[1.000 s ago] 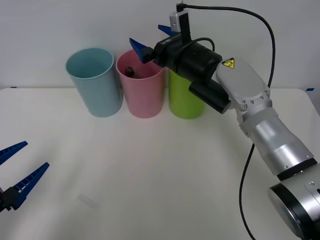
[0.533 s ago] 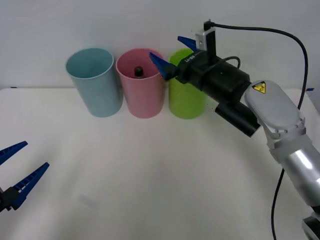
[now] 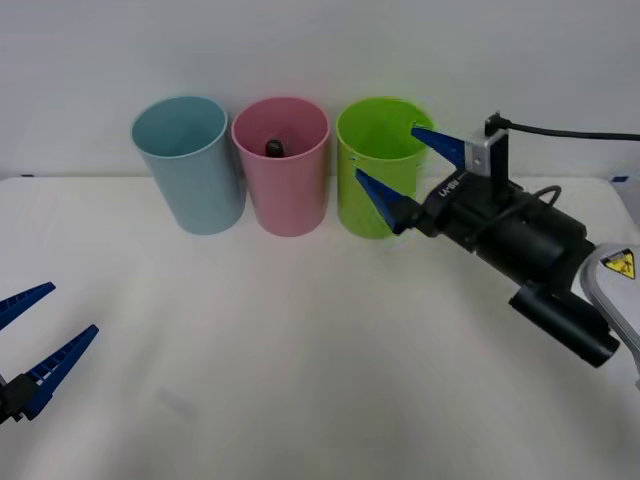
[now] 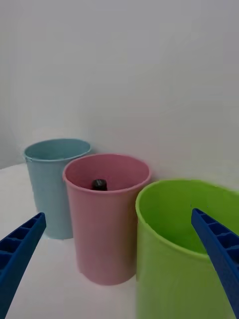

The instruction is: Grasp the object on the table and drop it into the matching bin: aluminum can to the light blue bin, PET bottle to the pink bin.

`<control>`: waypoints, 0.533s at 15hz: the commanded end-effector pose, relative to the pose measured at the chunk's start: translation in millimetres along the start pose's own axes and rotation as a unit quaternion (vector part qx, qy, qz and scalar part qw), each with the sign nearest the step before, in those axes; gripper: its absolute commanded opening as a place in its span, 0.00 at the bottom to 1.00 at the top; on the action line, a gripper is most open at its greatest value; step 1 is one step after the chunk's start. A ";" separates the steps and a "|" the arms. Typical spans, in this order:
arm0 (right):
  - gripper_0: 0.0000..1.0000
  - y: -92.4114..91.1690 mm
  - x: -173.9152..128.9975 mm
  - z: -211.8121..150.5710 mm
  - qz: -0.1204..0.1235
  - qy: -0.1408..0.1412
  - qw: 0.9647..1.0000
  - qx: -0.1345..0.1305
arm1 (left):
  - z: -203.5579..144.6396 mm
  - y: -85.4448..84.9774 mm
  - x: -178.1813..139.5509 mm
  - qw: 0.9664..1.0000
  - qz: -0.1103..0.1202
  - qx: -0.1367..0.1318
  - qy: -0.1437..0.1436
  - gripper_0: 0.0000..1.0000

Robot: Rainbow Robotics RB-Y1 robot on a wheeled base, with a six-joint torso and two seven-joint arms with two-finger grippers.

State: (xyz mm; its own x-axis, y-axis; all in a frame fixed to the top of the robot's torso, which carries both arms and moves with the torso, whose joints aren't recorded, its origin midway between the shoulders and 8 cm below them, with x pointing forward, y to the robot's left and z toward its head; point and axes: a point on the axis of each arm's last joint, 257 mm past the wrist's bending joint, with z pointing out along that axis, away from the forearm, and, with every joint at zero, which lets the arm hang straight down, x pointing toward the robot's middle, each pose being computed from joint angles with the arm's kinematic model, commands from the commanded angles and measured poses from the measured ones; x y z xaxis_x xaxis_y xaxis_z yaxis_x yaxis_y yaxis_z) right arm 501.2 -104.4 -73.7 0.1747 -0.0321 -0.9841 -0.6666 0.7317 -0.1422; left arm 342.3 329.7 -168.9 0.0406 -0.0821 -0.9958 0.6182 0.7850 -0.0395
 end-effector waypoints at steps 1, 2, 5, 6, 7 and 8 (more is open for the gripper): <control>1.00 4.7 17.1 -40.9 0.004 0.021 1.000 0.007 | 0.0 0.0 0.0 1.000 0.000 0.000 0.000 1.00; 1.00 5.5 22.5 -54.2 0.004 0.029 1.000 0.007 | 0.0 0.0 0.0 1.000 0.000 0.000 0.000 1.00; 1.00 10.4 37.5 -96.9 0.009 0.052 0.999 0.013 | 0.0 0.0 0.0 1.000 0.000 0.000 0.000 1.00; 1.00 13.4 42.6 -109.4 0.011 0.060 0.998 0.011 | 0.0 0.0 0.0 1.000 0.000 0.000 0.000 1.00; 1.00 15.1 49.1 -127.3 0.014 0.070 0.997 0.011 | 0.0 0.0 0.0 1.000 0.000 0.000 0.000 1.00; 1.00 16.5 53.6 -141.6 0.016 0.078 0.997 0.011 | 0.0 0.0 0.0 1.000 0.000 0.000 0.000 1.00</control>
State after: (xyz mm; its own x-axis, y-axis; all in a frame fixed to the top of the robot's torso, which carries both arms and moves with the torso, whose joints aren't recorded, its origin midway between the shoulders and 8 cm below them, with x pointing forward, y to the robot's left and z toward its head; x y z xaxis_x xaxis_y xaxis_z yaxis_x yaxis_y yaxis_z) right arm 404.9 -184.0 -139.3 0.0479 -0.1076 -0.9930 -0.6529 0.7490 -0.1126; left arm 342.3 329.7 -168.9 0.0407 -0.0820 -0.9958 0.6182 0.7850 -0.0394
